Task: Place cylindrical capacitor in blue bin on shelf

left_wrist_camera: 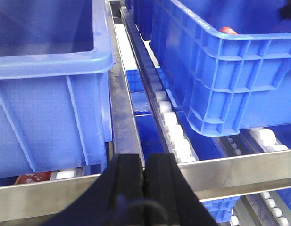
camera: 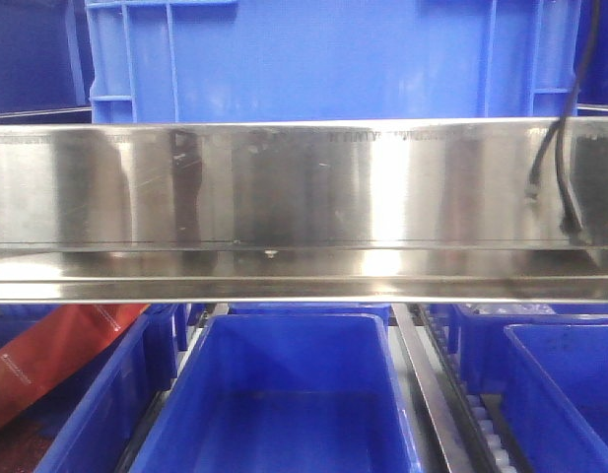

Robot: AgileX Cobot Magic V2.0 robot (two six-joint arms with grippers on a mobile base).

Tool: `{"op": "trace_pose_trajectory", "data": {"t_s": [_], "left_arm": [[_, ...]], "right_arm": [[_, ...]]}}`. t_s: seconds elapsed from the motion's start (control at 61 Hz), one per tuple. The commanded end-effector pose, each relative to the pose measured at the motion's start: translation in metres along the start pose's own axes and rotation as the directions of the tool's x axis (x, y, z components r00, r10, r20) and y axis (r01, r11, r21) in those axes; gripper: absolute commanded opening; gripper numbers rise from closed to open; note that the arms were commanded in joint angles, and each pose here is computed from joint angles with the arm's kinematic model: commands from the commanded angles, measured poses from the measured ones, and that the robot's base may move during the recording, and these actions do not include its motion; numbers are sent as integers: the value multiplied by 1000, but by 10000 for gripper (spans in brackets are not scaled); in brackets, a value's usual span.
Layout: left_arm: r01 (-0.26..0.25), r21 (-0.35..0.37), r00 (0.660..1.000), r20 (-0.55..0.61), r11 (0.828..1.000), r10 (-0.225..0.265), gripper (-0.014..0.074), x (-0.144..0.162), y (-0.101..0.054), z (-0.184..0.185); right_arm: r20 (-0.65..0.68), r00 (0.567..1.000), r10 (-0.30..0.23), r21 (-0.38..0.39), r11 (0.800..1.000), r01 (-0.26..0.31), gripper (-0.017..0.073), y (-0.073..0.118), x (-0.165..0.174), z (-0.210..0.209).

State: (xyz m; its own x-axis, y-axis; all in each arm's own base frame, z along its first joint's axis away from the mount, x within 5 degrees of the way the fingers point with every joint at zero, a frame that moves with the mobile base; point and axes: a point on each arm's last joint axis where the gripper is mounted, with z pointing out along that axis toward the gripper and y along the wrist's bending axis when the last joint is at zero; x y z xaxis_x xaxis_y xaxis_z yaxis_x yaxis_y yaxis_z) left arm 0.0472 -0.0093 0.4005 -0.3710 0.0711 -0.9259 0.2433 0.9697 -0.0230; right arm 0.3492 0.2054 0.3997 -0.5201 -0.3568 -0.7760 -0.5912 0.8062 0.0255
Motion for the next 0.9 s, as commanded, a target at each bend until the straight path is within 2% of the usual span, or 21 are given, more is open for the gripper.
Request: {"op": "trace_pose_trajectory", "data": {"t_s": [0.0,0.066,0.295,0.377,0.443,0.607,0.705,0.754,0.885], "left_arm": [[15,3,1000,8,1000,-15,-111,0,0,0],[15,3,1000,8,1000,-15,-111,0,0,0],[15,3,1000,8,1000,-15,-111,0,0,0],[15,3,1000,8,1000,-15,-111,0,0,0],[15,3,1000,8,1000,-15,-111,0,0,0],[15,3,1000,8,1000,-15,-111,0,0,0],[15,3,1000,8,1000,-15,-111,0,0,0],[15,3,1000,8,1000,-15,-111,0,0,0],[15,4,1000,20,1000,-15,-111,-1,0,0]], "right_arm": [[21,1000,-13,4,1000,13,480,0,-5,-4],[21,1000,-13,4,1000,13,580,0,-5,-4],[49,999,-16,6,1000,16,507,2,-8,-18],[73,997,-19,8,1000,19,427,3,-11,-30],[100,995,-21,12,1000,20,328,3,-14,-43],[151,988,-15,38,999,10,4,-2,-16,-87],[163,987,4,72,997,-16,-124,-13,-8,-108],[174,985,18,97,995,-35,-160,-20,-1,-120],[214,976,49,161,983,-85,-159,-33,25,-148]]}}
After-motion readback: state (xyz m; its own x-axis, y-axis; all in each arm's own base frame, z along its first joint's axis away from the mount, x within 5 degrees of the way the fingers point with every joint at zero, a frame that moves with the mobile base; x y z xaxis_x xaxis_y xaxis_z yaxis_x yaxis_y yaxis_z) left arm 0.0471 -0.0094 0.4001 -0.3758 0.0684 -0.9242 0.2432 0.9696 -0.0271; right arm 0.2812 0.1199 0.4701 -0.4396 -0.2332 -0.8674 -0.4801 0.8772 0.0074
